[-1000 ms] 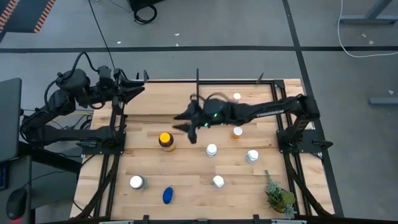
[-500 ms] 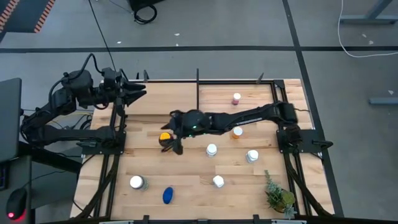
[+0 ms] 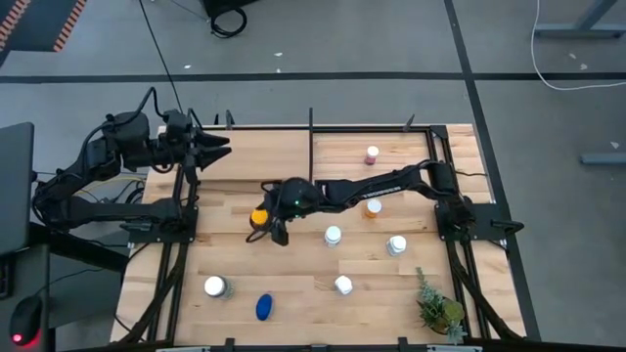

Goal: Pick and place medicine bottles onto shelf by color
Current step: Put the yellow medicine bottle on the shelf

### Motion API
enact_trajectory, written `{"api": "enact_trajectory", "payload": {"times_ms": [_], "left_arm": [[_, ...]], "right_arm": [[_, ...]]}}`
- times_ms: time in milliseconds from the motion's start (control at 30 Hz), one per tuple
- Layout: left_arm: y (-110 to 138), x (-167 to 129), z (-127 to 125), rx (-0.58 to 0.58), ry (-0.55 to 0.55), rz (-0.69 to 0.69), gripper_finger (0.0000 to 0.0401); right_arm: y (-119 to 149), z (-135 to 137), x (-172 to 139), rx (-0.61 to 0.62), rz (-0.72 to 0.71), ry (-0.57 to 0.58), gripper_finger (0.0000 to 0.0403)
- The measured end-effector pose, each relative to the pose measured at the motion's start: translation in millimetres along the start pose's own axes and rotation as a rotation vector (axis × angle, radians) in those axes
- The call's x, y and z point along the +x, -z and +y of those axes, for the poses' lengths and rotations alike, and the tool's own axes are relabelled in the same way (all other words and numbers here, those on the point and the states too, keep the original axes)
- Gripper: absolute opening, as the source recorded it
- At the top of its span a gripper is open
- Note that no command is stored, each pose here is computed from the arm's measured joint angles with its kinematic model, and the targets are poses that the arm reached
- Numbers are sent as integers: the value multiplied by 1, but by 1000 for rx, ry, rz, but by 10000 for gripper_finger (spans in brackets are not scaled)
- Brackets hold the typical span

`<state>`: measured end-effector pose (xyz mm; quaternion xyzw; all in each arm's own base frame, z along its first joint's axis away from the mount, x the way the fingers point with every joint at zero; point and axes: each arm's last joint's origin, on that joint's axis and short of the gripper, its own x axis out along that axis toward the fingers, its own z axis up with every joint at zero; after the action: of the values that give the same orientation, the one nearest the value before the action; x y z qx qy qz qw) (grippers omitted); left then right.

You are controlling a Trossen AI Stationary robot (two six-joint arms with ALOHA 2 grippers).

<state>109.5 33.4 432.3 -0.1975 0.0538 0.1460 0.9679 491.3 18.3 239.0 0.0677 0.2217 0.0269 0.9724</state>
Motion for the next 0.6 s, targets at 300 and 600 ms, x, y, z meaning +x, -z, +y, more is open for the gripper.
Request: {"api": "enact_trajectory", "payload": {"times_ms": [300, 600], "left_arm": [[4, 2, 2, 2, -20, 49, 214], [6, 2, 2, -3, -23, 59, 239]], "right_arm": [[3, -8, 1, -13, 17, 35, 333], [1, 4, 2, 2, 1, 20, 333]]}}
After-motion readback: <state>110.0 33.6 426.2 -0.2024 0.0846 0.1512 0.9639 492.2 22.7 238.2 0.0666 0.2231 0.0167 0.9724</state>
